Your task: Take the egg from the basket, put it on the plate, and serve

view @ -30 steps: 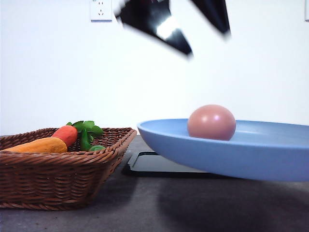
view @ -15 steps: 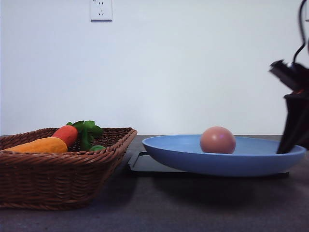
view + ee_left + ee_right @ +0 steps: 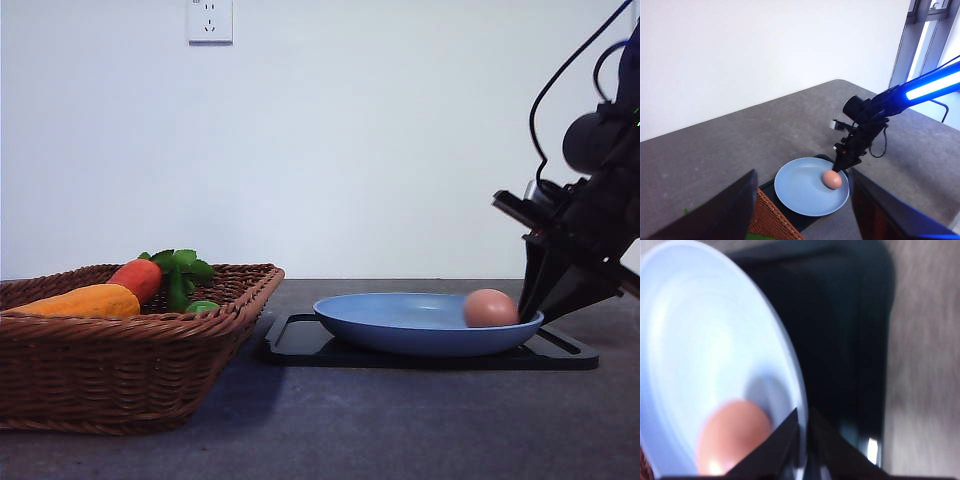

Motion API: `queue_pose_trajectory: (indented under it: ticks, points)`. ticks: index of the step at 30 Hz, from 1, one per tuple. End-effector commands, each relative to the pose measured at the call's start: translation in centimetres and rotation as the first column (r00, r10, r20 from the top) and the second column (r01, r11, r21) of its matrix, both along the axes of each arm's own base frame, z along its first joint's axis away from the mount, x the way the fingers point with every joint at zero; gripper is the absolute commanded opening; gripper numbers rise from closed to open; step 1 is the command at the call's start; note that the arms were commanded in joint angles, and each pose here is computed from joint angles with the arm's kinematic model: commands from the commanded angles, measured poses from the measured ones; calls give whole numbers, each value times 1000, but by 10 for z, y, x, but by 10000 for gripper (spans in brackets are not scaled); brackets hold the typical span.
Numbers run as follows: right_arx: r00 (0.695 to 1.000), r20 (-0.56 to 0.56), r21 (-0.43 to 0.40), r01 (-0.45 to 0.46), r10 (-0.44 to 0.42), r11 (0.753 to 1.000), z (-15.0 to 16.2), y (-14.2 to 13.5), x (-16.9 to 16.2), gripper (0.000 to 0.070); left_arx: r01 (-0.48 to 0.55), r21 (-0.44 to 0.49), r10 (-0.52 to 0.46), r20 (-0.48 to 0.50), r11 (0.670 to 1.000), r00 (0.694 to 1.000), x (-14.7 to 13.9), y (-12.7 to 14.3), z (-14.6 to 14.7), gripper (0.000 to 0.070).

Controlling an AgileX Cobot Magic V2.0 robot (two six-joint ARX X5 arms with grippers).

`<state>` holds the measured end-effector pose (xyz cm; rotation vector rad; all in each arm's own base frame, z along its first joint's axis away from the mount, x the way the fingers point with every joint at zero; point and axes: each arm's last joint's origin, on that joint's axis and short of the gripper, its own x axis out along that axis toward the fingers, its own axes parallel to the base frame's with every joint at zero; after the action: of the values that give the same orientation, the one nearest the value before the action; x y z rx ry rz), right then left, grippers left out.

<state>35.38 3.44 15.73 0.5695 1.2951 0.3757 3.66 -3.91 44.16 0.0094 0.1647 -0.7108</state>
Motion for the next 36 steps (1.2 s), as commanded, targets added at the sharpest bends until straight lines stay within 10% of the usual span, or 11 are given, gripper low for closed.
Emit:
queue_pose_trajectory:
  ticks: [1, 10, 21, 30, 36]
  points:
    - [1000, 12, -13, -9, 9, 1000, -5, 1, 7, 0, 0, -27, 0, 9, 1000, 1000, -2, 2, 6, 376]
    - [999, 52, -13, -8, 8, 1000, -3, 1, 12, 183, 0, 15, 0, -20, 1000, 1000, 3, -4, 2, 376]
    - [986, 169, -13, 0, 2, 1000, 46, -8, 3, 172, -59, 102, 62, -36, 993, 997, 22, -27, -1, 359]
    - [961, 260, -177, -44, 90, 983, 118, 5, -54, 0, -206, 309, 226, -27, 928, 974, 56, -65, -16, 3]
    - [918, 350, -377, -44, 186, 925, 156, 29, -101, 0, -243, 422, 298, -68, 874, 952, 80, -80, -34, 0]
